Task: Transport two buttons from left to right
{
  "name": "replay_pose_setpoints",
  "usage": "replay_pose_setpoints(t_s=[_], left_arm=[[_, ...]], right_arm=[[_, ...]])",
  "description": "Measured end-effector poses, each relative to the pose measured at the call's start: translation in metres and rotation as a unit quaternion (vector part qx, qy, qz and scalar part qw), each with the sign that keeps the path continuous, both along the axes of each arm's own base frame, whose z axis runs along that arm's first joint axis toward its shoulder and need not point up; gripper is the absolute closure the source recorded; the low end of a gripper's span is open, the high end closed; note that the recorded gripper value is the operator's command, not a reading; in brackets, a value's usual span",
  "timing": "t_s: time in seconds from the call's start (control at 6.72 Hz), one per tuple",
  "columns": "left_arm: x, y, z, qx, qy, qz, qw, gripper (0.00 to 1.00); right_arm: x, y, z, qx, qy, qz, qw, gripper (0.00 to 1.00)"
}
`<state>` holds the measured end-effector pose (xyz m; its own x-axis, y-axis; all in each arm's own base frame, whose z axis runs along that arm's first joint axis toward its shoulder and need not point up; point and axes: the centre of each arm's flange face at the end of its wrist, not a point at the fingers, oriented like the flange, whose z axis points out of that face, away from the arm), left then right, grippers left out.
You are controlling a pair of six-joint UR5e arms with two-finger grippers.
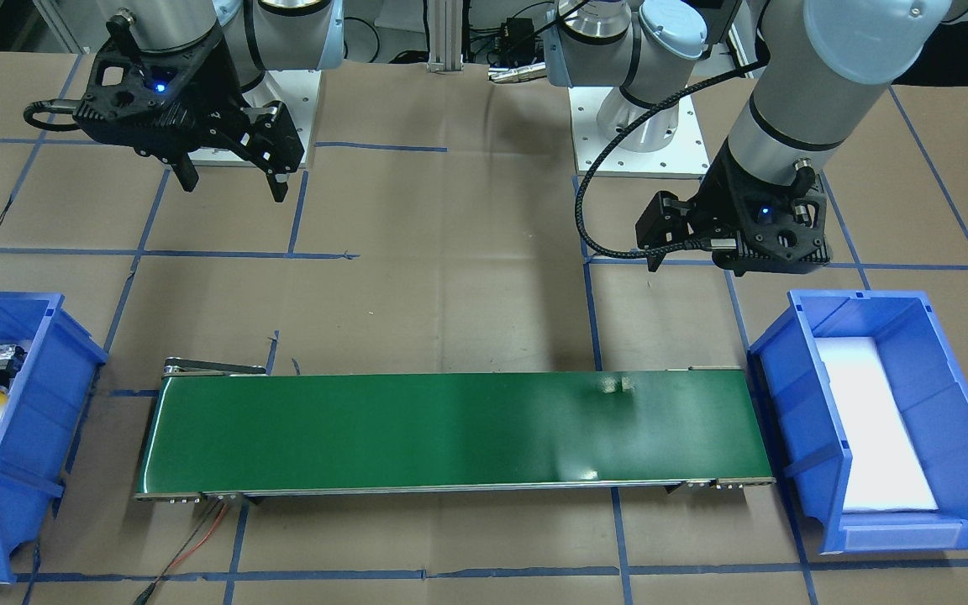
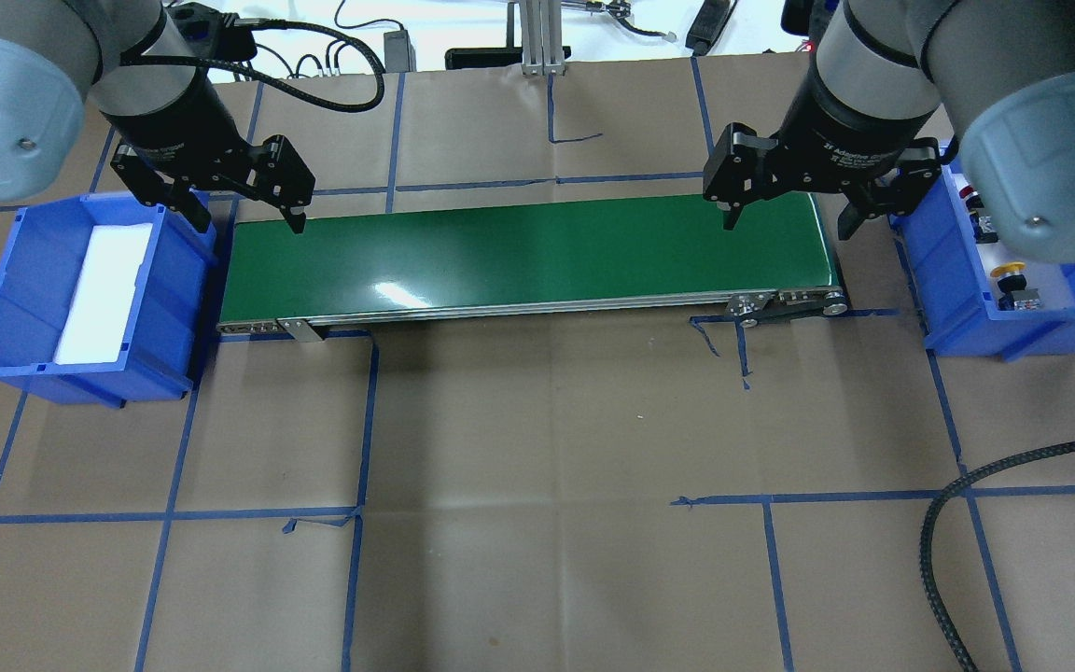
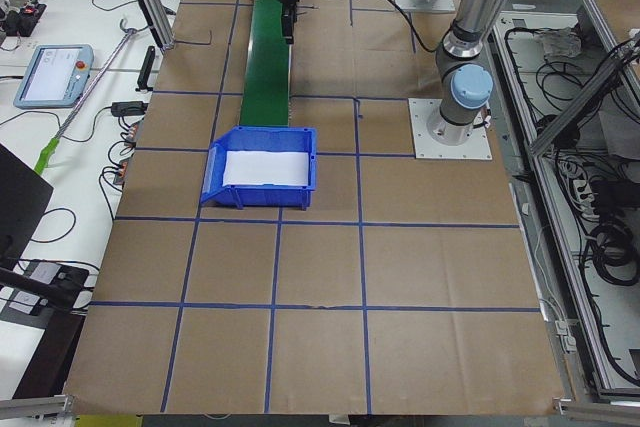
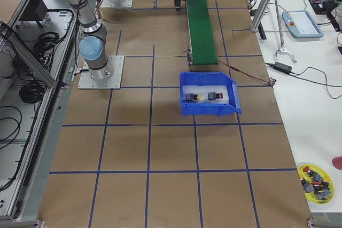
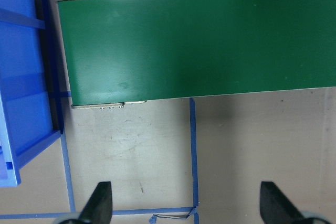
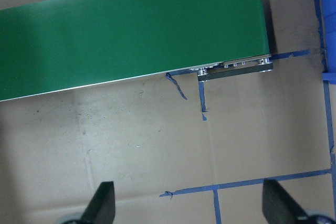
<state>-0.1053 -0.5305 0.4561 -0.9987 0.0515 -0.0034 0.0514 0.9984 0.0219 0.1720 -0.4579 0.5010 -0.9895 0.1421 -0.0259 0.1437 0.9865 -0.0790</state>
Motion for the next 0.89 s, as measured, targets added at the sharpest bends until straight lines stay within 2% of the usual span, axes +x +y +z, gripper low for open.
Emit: replay_pose_setpoints(t_s=[0.89], left_arm=[[0.0001, -0.0003, -0.0004, 0.0, -0.001, 0.0, 1.0, 0.0]], right_arm=[[0.0004, -0.0026, -0.0039, 0.004, -0.001, 0.0, 1.0, 0.0]])
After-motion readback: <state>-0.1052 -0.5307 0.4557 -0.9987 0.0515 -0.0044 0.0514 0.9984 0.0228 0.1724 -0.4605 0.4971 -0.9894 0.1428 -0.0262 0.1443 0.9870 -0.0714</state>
